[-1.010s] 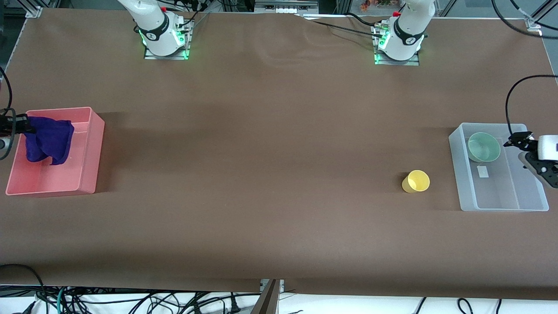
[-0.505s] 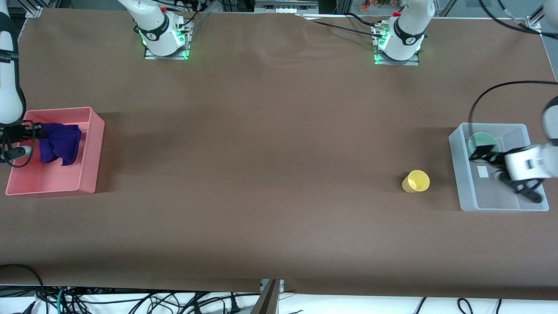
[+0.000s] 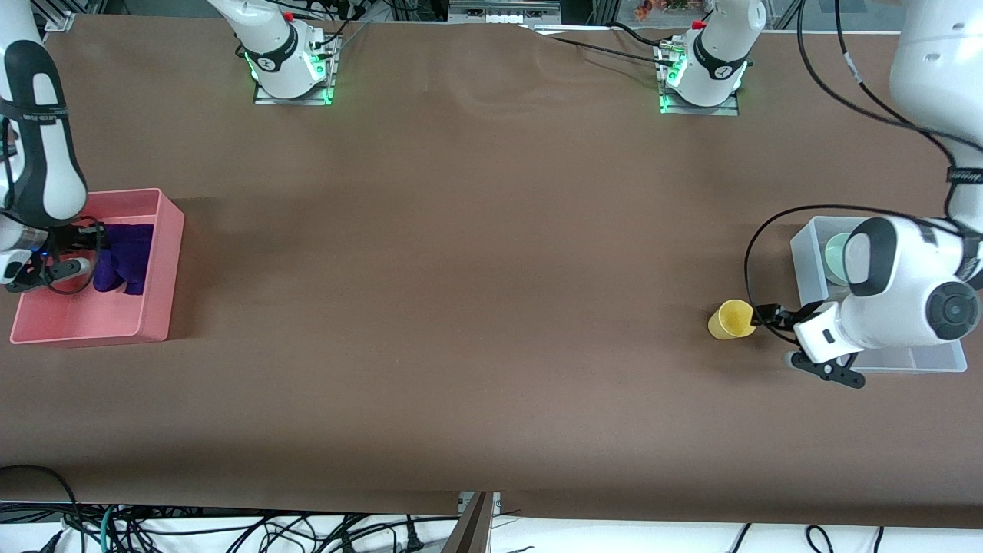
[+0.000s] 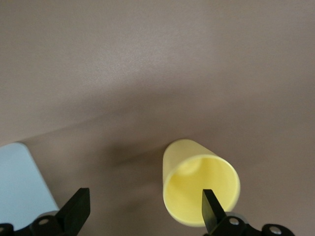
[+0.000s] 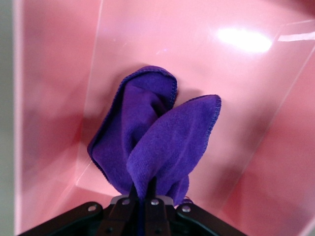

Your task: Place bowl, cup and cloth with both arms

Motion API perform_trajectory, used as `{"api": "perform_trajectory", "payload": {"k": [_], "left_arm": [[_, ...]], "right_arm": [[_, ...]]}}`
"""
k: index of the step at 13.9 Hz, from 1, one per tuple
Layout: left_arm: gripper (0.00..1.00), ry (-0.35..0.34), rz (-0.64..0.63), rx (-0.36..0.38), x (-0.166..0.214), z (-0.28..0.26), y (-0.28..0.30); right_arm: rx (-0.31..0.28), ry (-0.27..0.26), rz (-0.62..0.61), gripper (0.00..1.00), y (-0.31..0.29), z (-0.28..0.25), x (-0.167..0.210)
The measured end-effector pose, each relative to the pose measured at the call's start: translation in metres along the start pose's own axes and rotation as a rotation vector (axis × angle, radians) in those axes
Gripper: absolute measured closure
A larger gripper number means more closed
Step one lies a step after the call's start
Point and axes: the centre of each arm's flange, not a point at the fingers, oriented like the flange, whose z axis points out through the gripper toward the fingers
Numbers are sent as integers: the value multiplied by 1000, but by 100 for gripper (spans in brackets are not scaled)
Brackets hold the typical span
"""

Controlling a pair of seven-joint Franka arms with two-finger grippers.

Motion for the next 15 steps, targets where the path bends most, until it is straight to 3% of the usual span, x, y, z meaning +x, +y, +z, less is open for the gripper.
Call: {"api": "perform_trajectory", "payload": {"k": [2, 6, 10, 11, 15], "left_arm": [[6, 8, -3, -8, -4, 28, -1], [50, -8, 9, -16, -6, 40, 9], [92, 0, 11, -13, -4, 36, 11], [97, 5, 10, -10, -4, 31, 11], [97, -51, 5, 1, -11, -27, 11]], "right_arm": [[-1, -3, 0, 95, -2, 16, -2], [-3, -13, -2, 95, -1, 37, 1], [-5, -11, 0, 60, 0, 36, 2], [-8, -6, 2, 48, 1, 32, 2], [1, 16, 17, 7, 6, -12, 2]]}}
